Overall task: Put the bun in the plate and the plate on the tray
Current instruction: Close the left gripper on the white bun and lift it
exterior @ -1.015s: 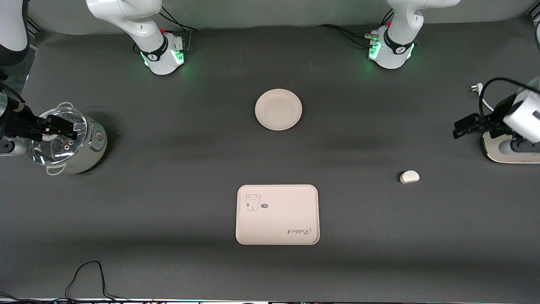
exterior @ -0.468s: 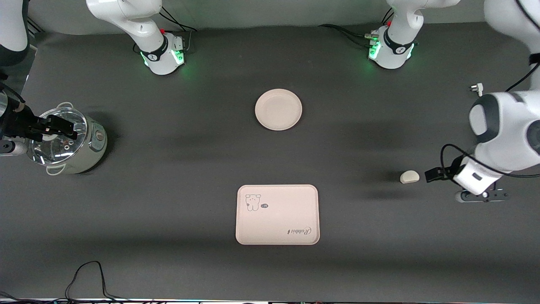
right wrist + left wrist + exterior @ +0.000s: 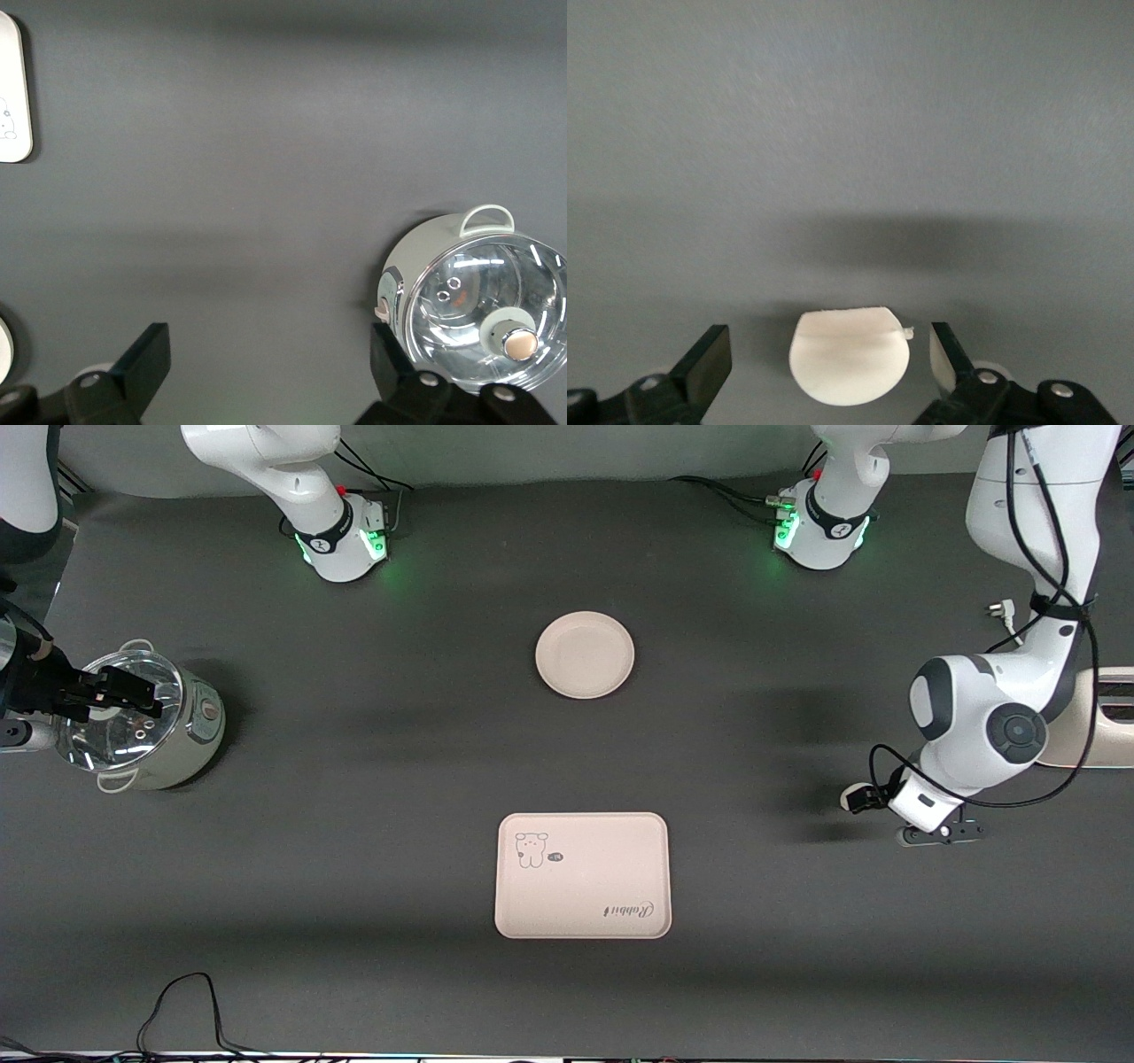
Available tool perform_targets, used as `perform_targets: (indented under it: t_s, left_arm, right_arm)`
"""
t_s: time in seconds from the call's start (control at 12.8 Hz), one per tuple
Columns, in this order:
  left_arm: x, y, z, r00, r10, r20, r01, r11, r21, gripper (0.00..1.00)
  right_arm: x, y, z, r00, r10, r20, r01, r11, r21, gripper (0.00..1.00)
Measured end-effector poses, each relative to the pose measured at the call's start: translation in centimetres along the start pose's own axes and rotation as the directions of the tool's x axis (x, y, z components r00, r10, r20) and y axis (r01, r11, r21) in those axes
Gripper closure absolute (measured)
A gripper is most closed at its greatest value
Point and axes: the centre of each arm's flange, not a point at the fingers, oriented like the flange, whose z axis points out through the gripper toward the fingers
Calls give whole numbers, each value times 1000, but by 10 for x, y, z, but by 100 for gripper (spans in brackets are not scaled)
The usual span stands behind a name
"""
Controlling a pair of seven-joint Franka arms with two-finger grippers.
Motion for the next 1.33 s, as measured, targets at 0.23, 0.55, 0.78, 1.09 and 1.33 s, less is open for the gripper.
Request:
perform_targets:
  t_s: [0.23,0.55,0.78,1.09,1.33]
  left_arm:
    - [-6,1,12,1000,-6,-3,6,1000,1,0]
    - [-16,0,32,1000,-9,10,9,1000,5,4]
    - [-16,0,32,1000,-12,10,12,1000,4,26]
    - [-14,8,25,1000,0,-2,0,1000,-4,68]
    - [-15,29,2,1000,17,17,-16,1000,-20,65]
  right_arm:
    - [0,0,0,1000,0,0,0,1000,0,0]
    - [0,0,0,1000,0,0,0,1000,0,0]
    - [0,0,0,1000,0,0,0,1000,0,0]
    - [0,0,1,1000,0,3,0,1000,0,0]
    - [0,0,2,1000,0,6,0,1000,0,0]
